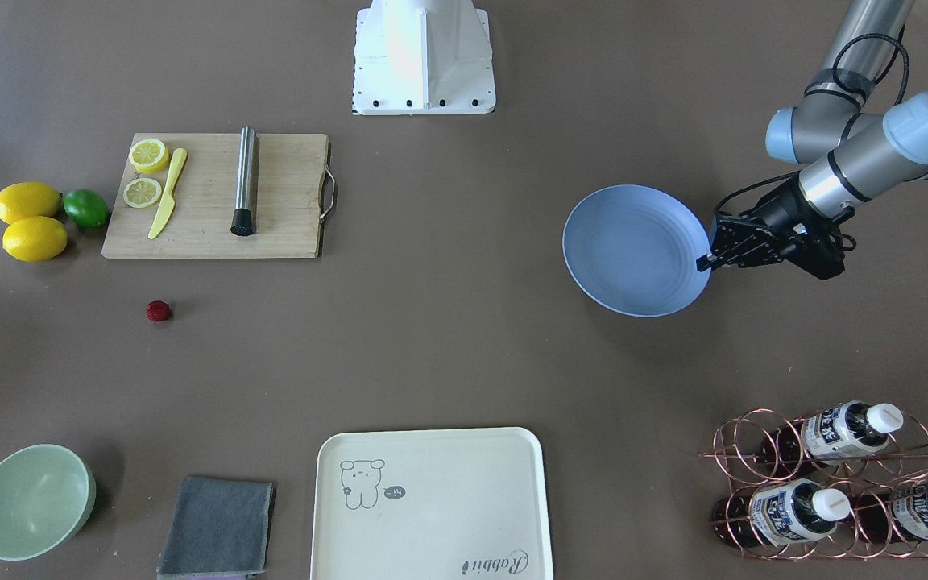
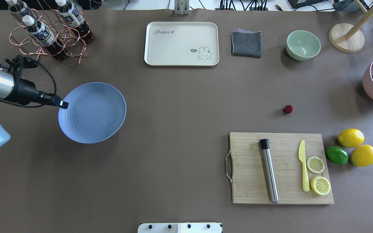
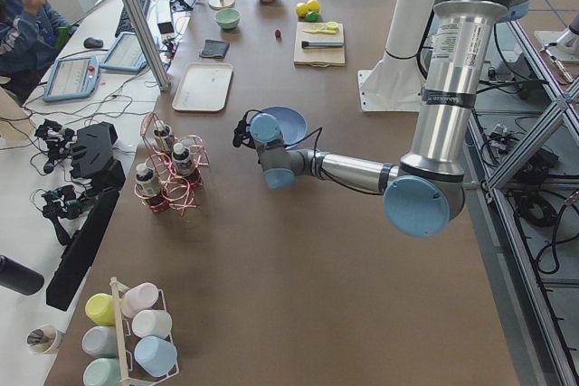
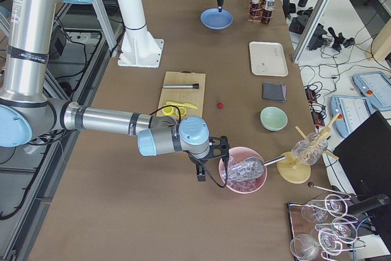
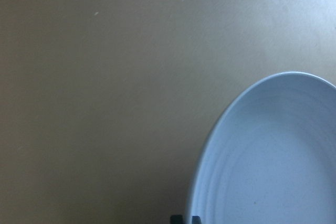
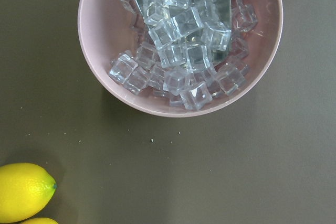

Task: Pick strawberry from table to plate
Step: 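Push the blue plate with the left gripper toward the table center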

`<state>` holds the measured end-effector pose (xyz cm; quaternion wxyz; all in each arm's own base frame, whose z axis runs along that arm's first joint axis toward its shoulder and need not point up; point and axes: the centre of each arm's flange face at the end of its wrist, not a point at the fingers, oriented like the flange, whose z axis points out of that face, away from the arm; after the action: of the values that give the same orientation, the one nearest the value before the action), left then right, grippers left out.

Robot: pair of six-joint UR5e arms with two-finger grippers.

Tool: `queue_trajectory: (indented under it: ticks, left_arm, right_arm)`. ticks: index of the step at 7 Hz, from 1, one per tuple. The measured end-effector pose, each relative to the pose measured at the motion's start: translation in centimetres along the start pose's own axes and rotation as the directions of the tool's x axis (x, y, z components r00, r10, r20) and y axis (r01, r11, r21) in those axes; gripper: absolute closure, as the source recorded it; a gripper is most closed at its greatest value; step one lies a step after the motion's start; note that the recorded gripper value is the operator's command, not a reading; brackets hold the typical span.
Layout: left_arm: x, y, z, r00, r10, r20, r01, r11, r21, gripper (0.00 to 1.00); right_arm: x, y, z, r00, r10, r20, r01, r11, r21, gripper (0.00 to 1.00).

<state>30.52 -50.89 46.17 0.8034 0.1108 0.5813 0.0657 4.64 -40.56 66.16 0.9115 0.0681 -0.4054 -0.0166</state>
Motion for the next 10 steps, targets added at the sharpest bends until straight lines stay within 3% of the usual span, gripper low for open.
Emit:
queue_trajectory:
  ticks: [2, 4, 6, 7, 8, 10]
  left_arm:
    - [8.3, -3.6, 4.4, 1.000, -0.007, 0.027, 0.007, 1.000, 0.001, 1.00]
    - [17.0, -2.4, 11.4, 0.999, -0.024, 0.031, 0.023, 1.000, 0.019, 1.00]
    - [20.9, -1.0, 15.1, 0.999, -0.026, 0.034, 0.025, 0.999, 0.034, 1.00]
    - [21.7, -1.0, 16.0, 0.999, -0.027, 0.037, 0.026, 0.999, 0.036, 0.92]
    - [22.1, -1.2, 16.5, 0.999, -0.026, 0.039, 0.024, 0.999, 0.039, 0.04]
    - [22.2, -1.7, 16.6, 0.999, -0.021, 0.043, 0.019, 0.998, 0.053, 0.02]
  right_arm:
    - [0.0, 0.0, 0.1, 1.000, 0.005, 0.001, -0.005, 1.000, -0.003, 0.00]
    - [-0.1, -0.1, 0.1, 1.000, 0.009, 0.002, -0.009, 1.000, -0.003, 0.00]
    - [-0.3, -0.4, 0.2, 1.000, 0.028, 0.002, -0.028, 1.000, -0.002, 0.00]
    - [-0.4, -0.5, 0.2, 1.000, 0.030, 0.003, -0.030, 1.000, -0.004, 0.00]
    - [-0.6, -0.5, 0.4, 1.000, 0.027, 0.003, -0.027, 1.000, -0.007, 0.00]
    - [-1.1, -0.7, 0.8, 1.000, 0.006, -0.017, -0.006, 1.000, -0.014, 0.00]
